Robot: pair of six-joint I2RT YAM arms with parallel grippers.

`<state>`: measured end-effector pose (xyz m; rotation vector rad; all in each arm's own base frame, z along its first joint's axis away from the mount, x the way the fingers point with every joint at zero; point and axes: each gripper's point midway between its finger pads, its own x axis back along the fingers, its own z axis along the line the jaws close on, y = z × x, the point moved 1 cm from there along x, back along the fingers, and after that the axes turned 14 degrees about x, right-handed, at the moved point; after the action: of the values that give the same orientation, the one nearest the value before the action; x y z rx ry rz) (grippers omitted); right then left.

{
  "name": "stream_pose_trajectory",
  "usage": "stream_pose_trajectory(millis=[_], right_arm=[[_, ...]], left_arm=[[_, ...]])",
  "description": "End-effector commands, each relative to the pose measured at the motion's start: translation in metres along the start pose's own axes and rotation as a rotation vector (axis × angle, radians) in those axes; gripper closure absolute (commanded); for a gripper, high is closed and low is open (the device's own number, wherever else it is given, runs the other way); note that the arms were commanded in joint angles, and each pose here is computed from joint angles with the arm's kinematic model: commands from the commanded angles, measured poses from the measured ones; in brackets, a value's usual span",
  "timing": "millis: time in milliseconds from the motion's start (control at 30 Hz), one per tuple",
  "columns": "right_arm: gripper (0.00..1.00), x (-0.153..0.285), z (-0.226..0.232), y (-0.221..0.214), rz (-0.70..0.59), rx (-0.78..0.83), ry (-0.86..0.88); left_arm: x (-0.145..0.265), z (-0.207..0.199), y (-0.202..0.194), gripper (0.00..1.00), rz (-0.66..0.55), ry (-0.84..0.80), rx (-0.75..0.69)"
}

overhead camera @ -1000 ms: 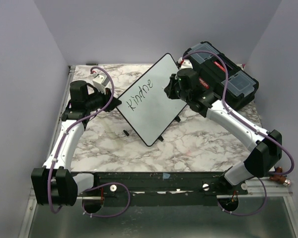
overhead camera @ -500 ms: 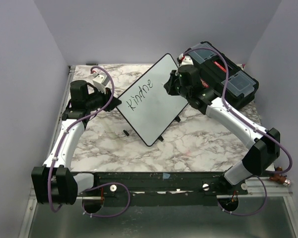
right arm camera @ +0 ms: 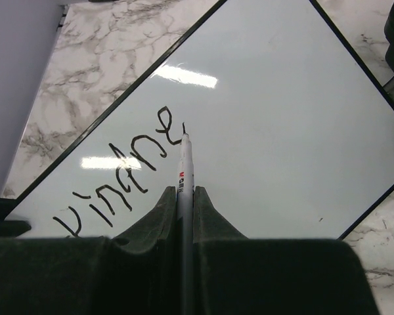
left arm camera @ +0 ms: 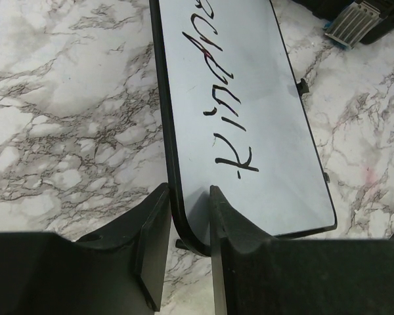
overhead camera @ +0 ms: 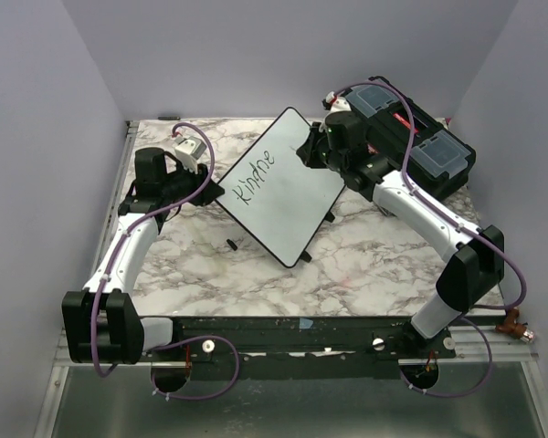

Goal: Write a sentence on the whiteboard

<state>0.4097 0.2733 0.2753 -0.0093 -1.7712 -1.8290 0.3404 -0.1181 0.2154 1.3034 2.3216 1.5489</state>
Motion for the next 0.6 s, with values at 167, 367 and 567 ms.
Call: stream_pose_trajectory(millis=[167,367,567], right_arm=[[0.99,-0.007,0.002,0.005,-0.019,-0.033,0.034],[0.99,-0.008,0.0,-0.003,-0.005,-0.036,0.035],[0.99,-0.007,-0.001,-0.008,0.004,-0.04,0.037]], left_arm=[[0.002,-0.001,0.006,0.72,-0.028,0.0,-0.076],[0.001,0.003,-0.001,0.65,-0.041,0.013,-0.062],[0.003,0.002,-0.003,0.64,-0.063,0.017,-0.066]])
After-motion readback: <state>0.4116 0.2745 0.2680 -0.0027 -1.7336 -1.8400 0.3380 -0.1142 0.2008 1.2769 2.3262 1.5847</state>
